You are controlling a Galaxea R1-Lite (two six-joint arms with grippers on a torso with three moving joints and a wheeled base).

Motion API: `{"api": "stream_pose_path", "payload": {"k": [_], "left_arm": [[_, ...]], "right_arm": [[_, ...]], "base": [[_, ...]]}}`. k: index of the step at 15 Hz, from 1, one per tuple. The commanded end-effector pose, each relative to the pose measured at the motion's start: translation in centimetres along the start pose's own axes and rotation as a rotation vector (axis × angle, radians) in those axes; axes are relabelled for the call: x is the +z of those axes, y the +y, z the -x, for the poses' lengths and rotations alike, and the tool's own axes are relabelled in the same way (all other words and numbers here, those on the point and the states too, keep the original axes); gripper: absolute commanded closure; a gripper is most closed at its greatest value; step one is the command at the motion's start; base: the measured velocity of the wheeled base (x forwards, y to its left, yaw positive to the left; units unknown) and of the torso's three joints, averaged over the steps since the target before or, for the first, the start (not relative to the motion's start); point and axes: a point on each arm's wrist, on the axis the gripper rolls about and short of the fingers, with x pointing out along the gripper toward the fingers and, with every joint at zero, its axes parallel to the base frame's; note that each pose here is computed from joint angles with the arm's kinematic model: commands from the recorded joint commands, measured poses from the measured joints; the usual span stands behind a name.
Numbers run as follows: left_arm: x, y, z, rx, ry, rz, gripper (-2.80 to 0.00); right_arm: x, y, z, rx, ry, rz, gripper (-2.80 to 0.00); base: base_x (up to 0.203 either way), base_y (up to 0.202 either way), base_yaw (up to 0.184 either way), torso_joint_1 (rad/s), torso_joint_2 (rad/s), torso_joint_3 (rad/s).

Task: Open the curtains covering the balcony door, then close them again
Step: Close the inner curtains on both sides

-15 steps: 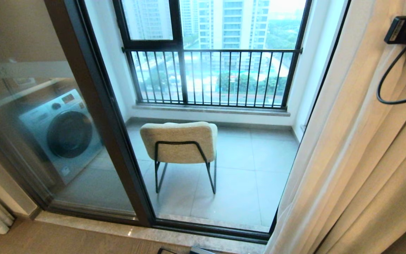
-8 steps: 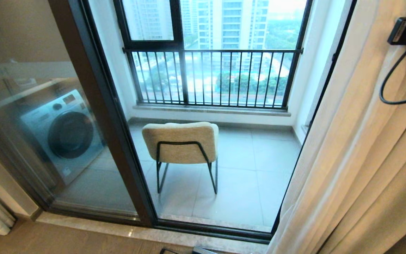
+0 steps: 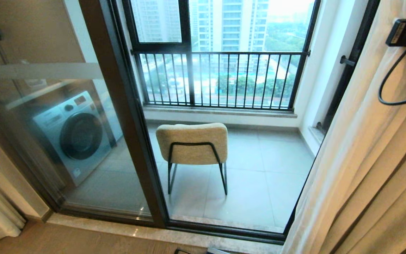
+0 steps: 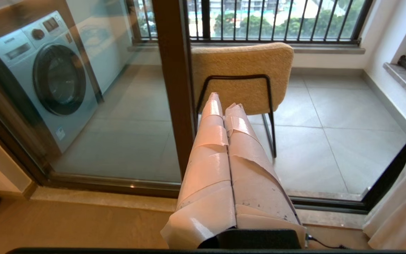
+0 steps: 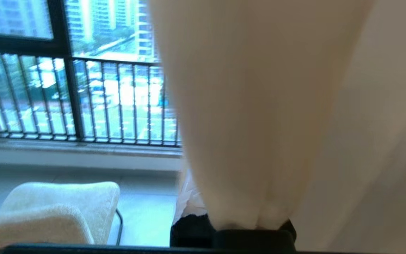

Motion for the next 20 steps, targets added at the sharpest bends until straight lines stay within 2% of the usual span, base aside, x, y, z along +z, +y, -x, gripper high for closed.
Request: {"api": "stream_pose_path", "payload": {"k": [1,20], "left_arm": [[0.00,0.00,0.00,0.000,-0.001,0.000,0.00],[0.00,0.00,0.00,0.000,-0.001,0.000,0.00]], "right_arm": [[0.05,0.05,0.02,0.001,-0.004,0.000,0.00],[-0.32,0.06,0.44,0.003,0.013,0.003,0.00]], "base": [[0.000,0.192,0.001,-0.007,0.00,0.002],[0.000,0.188,0.000,0.001,0.00,0.003]]}}
